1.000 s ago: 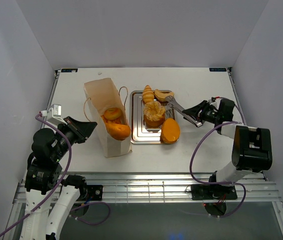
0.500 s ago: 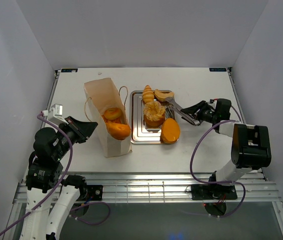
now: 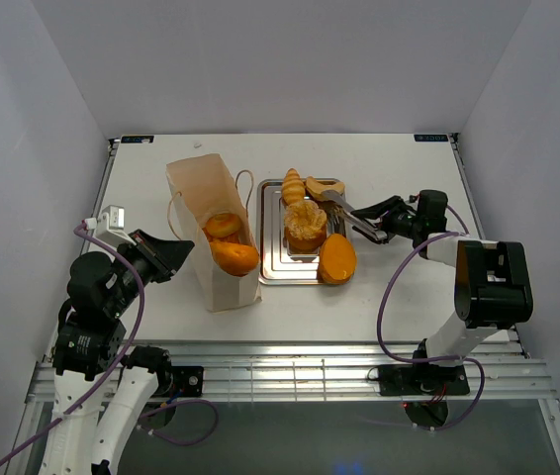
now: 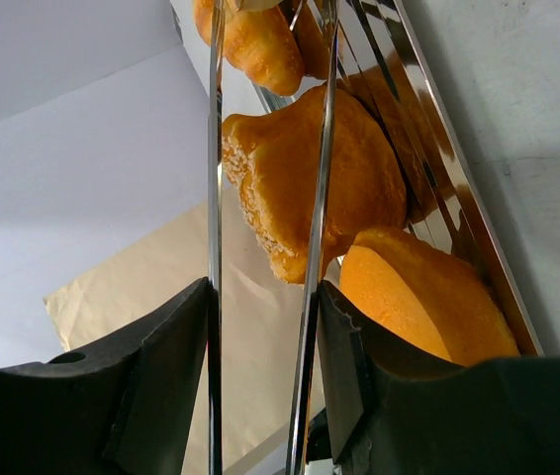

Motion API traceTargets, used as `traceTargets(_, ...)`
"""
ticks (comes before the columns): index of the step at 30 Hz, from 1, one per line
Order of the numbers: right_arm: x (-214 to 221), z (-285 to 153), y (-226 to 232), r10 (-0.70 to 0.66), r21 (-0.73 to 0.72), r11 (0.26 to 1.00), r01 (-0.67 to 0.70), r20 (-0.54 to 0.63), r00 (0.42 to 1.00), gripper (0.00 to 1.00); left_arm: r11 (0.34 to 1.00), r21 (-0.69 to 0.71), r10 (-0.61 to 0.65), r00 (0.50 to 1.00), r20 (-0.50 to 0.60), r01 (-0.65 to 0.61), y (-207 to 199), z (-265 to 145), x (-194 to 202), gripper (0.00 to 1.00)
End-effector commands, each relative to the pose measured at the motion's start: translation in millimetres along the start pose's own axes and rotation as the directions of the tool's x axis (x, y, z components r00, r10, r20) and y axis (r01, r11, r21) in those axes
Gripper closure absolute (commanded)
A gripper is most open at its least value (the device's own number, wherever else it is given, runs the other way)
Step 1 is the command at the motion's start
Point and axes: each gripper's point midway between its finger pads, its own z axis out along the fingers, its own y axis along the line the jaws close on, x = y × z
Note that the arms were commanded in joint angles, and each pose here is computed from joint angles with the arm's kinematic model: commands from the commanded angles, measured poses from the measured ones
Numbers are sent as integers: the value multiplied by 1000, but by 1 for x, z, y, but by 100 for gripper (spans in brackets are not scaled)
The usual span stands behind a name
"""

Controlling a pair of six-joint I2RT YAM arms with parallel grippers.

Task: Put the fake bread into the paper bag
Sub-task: Pick up the fake bread from the plate.

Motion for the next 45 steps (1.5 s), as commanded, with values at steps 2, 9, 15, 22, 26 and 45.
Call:
traceTargets(2,-1,10,19,-2,-30,1000,2,9,1000,48,1000,-1,6,1000,0,-6,1,0,0,100)
traceTargets(9,-5,19,22,8,-29,1000,-8,11,1000,48,1000,-3,7,1000,4,-7,1,0,0,100)
traceTargets(15,-7,26,22,13,-36,999,-13,2,1000,53,1000,-6,10,1000,3,-10,1,0,-1,100)
traceTargets(22,3,24,30,-40,-98,995,34,-54,998,70,1000,-8,12,1000,6,-12,1,-1,-2,100)
traceTargets(26,5,21,43,-120,-141,984,109,-70,990,78,1000,-8,12,1000,10,-12,0,-2,-3,100)
traceTargets(45,87,-95,229,-689,-381,635,672,115,716,80,1000,-6,6,1000,8,-6,-1,-4,-3,100)
